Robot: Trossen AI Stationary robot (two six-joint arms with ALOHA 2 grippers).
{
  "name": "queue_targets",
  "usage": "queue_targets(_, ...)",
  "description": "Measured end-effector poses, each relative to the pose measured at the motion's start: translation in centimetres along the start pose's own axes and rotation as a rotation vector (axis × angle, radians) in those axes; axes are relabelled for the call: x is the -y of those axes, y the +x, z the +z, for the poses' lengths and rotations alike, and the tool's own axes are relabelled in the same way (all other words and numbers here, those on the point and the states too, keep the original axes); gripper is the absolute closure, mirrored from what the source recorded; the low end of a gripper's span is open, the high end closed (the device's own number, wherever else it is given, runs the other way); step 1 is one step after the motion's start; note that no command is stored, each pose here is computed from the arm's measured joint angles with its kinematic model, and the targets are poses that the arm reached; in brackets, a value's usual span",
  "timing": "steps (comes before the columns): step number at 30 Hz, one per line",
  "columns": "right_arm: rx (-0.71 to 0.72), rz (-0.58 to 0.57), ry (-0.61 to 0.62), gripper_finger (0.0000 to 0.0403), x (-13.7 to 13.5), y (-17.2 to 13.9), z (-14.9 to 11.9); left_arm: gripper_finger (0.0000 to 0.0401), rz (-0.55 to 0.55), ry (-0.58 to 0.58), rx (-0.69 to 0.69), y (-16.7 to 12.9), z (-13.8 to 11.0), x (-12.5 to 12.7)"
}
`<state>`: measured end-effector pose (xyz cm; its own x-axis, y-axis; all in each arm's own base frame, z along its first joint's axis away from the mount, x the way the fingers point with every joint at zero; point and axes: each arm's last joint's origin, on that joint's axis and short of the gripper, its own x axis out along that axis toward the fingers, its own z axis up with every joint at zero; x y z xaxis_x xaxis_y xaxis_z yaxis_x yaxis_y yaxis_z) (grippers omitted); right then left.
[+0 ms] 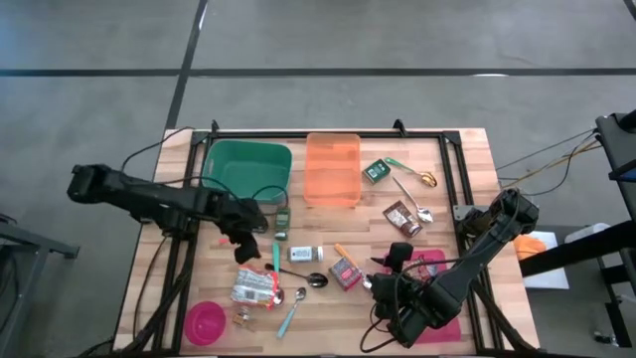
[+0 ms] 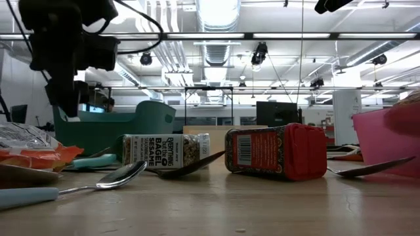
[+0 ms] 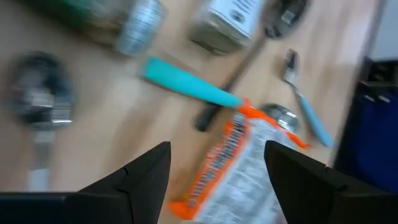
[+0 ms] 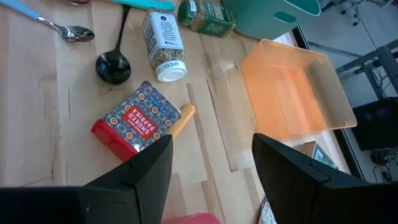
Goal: Pick & Place Food Item
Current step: Put the orange noodle pack into the pink bin
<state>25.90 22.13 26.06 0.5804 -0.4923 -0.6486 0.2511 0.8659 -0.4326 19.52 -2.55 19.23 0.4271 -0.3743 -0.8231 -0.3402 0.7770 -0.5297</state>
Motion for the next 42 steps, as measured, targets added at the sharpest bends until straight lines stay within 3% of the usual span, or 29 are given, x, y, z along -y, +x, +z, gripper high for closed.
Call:
queue_targets(8, -0.002, -0.001, -0.009, 0.0184, 0.0, 0.1, -0.1, 0.014, -0.058, -0.006, -0.055, 2.2, 1.0, 0.1)
queue_targets(14, -0.003, -0.002, -0.011, 0.0184, 0.0, 0.1, -0.1, 0.014, -0.032, 0.156, -0.078, 3.4, 2.0, 1.1)
queue_targets(26, -0.01, -0.004, -0.018, 0.0184, -0.1, 0.3, -0.4, 0.014, 0.011, 0.373, -0.21, 6.8, 2.7, 4.6)
queue_targets(36, -0.005, 0.001, -0.011, 0.0184, -0.2, 0.3, -0.4, 0.014, 0.116, 0.364, -0.317, 9.5, 2.2, 4.0)
queue_targets(42, -0.004, 0.001, -0.01, 0.0184, -0.2, 0.3, -0.4, 0.0141, 0.1, 0.352, -0.342, 10.1, 2.3, 3.9)
